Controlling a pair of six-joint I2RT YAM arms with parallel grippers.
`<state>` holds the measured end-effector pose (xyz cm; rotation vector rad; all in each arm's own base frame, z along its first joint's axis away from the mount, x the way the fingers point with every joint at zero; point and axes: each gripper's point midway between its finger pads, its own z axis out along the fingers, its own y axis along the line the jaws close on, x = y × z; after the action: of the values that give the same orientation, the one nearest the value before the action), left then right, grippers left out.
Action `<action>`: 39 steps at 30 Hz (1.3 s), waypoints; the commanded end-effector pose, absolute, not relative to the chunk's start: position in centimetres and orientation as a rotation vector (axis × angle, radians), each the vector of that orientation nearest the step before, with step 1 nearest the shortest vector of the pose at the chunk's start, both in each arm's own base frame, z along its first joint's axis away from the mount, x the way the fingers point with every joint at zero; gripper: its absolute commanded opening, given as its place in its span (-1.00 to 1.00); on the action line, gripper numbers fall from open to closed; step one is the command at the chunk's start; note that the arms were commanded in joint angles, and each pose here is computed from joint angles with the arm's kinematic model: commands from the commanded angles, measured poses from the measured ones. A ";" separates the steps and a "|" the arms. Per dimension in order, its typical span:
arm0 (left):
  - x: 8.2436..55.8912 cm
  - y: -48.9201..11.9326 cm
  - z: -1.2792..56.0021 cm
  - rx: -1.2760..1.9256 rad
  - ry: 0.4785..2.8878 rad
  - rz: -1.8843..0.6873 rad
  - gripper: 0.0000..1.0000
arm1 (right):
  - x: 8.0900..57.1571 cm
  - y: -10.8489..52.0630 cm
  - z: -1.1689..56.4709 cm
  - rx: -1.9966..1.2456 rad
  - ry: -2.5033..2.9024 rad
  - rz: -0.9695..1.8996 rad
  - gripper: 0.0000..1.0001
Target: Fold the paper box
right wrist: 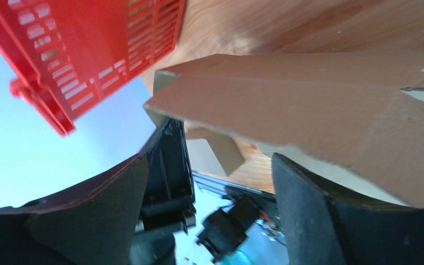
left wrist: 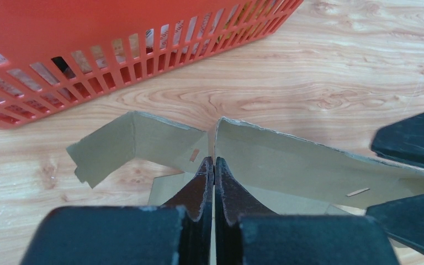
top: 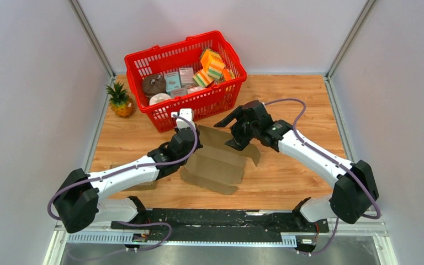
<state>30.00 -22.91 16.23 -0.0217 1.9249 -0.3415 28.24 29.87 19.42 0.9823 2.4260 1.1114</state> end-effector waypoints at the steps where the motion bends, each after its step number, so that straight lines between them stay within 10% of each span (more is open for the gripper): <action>1: 30.2 -23.0 17.7 -0.137 1.853 -0.366 -1.00 | 30.8 29.6 19.9 1.312 2.234 1.154 0.50; 20: 29.3 -23.0 17.1 -0.173 1.816 -0.399 -0.99 | 33.9 28.7 17.2 1.362 2.171 0.945 -0.50; 24: 28.2 -23.5 16.7 -0.090 1.844 -0.443 -0.34 | 33.4 28.4 15.7 1.331 2.190 0.937 -0.73; 30: 25.3 -22.7 17.2 0.030 1.863 -0.534 0.11 | 33.1 27.8 15.0 1.250 2.186 0.985 -0.88; 39: 22.0 -15.6 15.8 -0.017 1.998 -0.466 0.28 | 33.0 26.7 13.5 1.188 2.191 1.070 -0.80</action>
<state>23.37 -18.26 19.61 -0.0291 1.8291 -0.5414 32.14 26.76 12.58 1.2622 2.2179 0.9936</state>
